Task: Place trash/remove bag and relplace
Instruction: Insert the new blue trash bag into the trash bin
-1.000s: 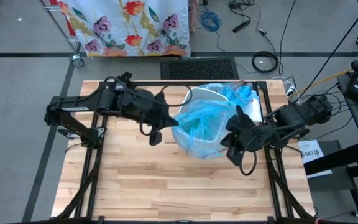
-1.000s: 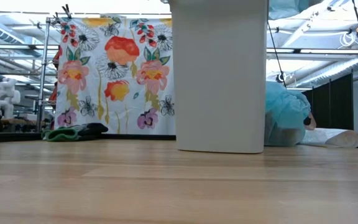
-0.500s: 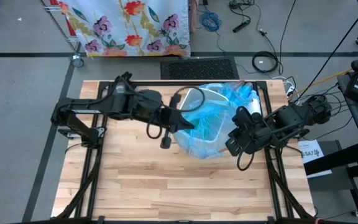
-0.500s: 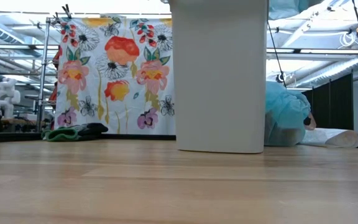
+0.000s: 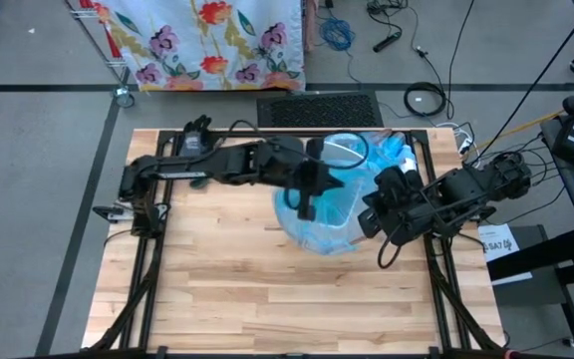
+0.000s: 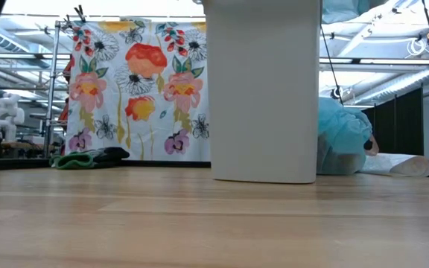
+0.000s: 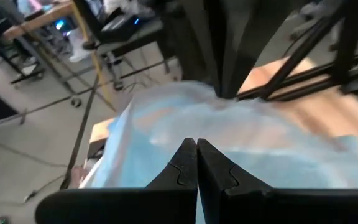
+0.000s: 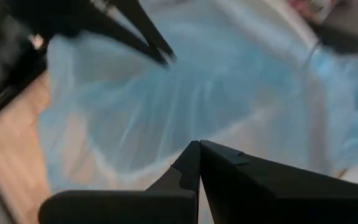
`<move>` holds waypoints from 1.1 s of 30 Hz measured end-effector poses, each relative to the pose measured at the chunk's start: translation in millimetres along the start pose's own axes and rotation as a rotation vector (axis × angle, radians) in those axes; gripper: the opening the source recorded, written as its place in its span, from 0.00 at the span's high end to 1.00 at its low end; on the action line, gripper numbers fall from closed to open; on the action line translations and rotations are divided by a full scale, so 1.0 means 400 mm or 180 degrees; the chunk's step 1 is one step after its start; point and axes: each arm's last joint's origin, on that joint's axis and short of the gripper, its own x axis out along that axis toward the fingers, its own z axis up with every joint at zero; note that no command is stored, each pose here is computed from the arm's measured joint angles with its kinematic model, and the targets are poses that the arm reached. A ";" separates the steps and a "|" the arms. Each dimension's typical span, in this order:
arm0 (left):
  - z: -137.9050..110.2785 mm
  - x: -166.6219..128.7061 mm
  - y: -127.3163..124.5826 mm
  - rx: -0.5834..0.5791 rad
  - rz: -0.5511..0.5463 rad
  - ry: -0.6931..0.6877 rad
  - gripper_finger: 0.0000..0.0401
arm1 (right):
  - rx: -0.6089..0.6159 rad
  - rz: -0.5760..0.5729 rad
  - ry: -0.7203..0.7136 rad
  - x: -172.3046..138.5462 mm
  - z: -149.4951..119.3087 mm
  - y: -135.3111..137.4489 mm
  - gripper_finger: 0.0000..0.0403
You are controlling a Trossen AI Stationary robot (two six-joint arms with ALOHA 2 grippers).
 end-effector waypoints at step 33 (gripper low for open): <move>-0.150 -0.007 0.151 0.0196 0.1469 0.1789 1.00 | -0.0005 -0.0910 0.0144 0.159 0.151 -0.124 1.00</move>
